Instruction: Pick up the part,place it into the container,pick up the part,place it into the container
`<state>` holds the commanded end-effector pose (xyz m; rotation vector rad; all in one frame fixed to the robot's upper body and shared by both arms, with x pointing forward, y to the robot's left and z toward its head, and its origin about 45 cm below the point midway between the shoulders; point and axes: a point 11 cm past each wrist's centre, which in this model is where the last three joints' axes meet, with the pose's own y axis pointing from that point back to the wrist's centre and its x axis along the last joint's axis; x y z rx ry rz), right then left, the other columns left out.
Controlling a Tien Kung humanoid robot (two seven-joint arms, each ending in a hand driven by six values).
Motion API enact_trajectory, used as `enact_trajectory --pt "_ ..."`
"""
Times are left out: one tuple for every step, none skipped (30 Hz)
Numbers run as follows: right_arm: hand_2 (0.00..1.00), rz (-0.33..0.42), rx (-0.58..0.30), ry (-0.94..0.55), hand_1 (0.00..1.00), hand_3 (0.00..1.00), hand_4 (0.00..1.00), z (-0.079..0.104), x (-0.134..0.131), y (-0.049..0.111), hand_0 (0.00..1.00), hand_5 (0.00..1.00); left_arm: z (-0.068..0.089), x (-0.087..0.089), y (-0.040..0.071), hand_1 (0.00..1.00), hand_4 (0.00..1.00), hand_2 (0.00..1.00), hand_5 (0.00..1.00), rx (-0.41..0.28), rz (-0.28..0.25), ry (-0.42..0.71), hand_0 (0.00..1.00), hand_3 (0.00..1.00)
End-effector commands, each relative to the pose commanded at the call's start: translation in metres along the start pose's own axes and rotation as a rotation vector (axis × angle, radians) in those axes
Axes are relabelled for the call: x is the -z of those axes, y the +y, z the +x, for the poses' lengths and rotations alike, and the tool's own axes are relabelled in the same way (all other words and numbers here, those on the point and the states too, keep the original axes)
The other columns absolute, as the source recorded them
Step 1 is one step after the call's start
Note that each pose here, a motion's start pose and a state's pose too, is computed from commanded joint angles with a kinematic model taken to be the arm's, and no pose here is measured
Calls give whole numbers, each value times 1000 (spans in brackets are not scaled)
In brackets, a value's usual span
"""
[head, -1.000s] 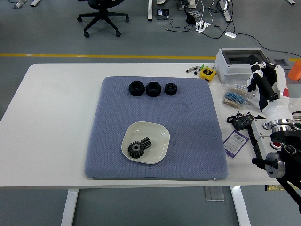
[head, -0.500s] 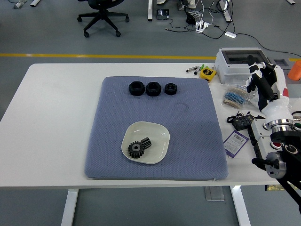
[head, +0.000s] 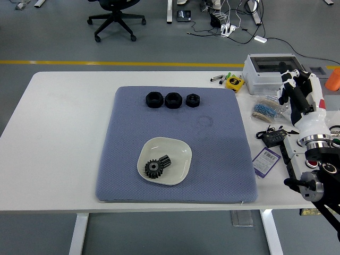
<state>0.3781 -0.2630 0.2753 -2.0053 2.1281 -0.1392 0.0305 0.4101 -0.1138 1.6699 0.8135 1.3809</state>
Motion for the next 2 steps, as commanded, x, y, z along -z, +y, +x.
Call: enact_trajectory --pt "89 -1 0 -1 17 78 757 0 0 0 2 515 0 0 0 573 659 607 644 0 1 0 545 629" --pt "89 -2 0 -1 17 78 757 0 0 0 2 515 0 1 0 573 659 607 644 -1 2 -1 545 629"
